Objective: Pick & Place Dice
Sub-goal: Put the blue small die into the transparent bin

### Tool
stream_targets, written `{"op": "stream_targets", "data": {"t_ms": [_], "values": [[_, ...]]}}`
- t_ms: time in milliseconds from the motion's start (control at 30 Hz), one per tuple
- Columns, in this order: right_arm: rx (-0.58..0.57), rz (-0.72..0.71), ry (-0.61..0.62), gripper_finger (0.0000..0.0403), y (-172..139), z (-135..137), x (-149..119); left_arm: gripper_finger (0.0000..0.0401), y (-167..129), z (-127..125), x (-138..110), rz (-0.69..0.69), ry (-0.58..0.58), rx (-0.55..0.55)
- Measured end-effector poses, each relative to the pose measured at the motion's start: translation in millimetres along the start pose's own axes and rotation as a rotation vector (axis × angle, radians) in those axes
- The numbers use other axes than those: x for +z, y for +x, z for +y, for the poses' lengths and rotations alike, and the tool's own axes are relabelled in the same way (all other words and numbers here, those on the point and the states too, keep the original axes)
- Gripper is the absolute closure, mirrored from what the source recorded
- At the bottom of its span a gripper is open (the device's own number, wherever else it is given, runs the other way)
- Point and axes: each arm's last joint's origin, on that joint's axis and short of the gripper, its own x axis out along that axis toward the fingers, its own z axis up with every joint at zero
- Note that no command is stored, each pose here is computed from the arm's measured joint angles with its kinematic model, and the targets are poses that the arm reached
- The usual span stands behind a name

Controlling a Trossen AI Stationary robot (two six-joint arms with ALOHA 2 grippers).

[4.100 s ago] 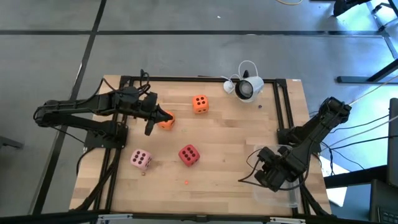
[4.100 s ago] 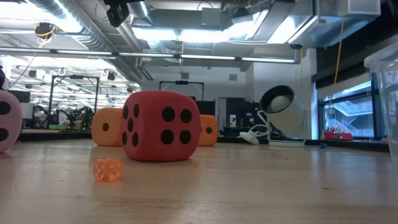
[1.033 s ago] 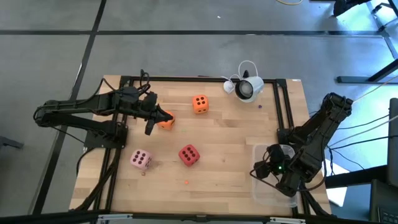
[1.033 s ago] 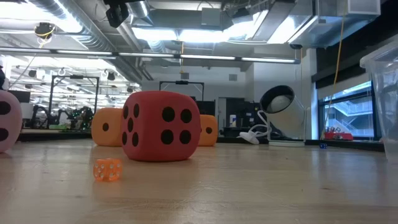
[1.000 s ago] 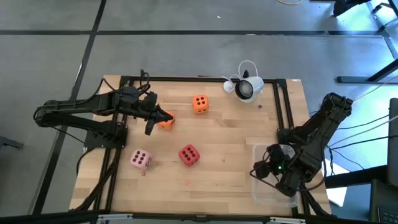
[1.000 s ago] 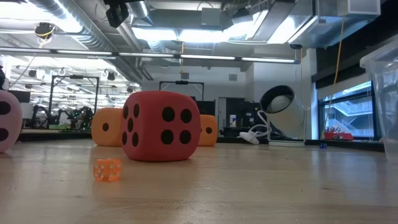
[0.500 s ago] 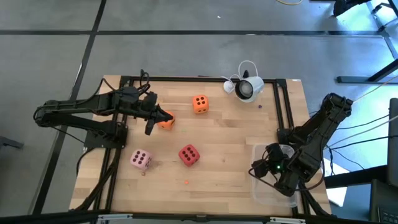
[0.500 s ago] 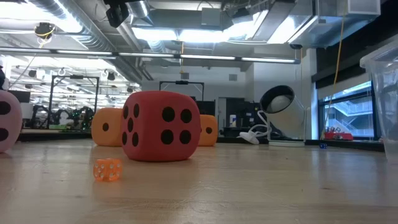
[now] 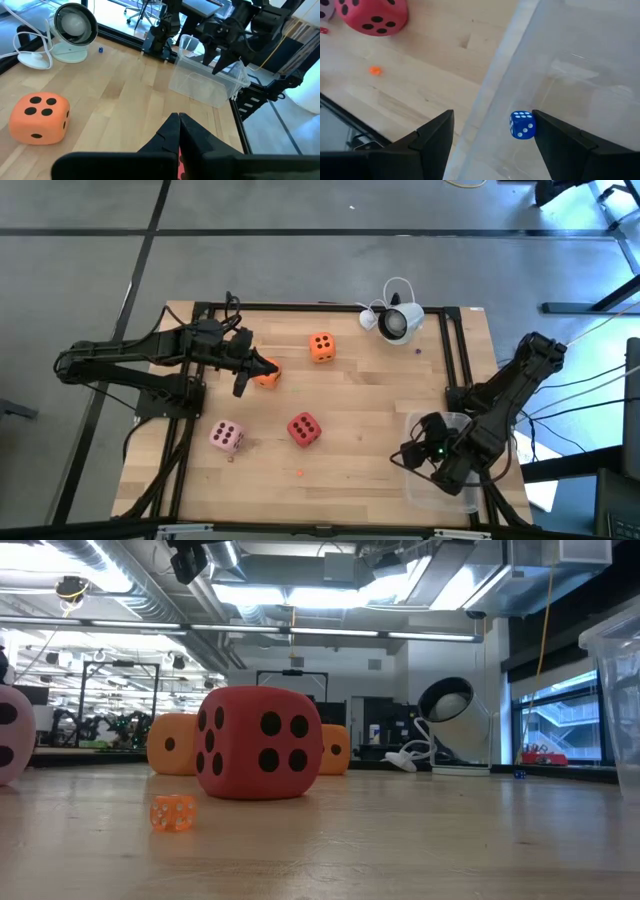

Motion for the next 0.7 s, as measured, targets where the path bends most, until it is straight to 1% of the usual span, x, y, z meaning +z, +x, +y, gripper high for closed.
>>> {"op": "stream_targets", "data": {"t_ms": [133,300,433,500,567,633,700], "values": [[0.012,0.002,0.014,0.0138,0.2,1.2,-0.6,0.0397,0.0,0.0,0.0,0.000,0.001,0.000],[0.066,-0.035,0.045,0.0138,0.0,4.4,-0.5,0.0397,0.0,0.0,0.0,0.000,0.008,0.001],[0.021,0.003,0.025,0.0138,2.4,3.6,-1.8,0.0397,0.0,0.1,0.0,-0.001,0.008,0.002],[0.035,0.002,0.041,0.0138,2.7,4.8,-2.4,0.0397,0.0,0.1,0.0,-0.001,0.008,0.002],[0.066,0.001,0.029,0.0138,2.3,7.4,-3.3,0.0397,0.0,0.1,0.0,-0.001,0.007,0.003],[0.019,0.018,0.027,0.0138,3.3,5.0,-2.1,0.0397,0.1,0.1,0.0,-0.001,0.008,0.003],[0.032,0.034,0.029,0.0138,6.0,8.2,-4.4,0.0397,0.1,0.1,0.1,-0.001,0.008,0.004]]}}
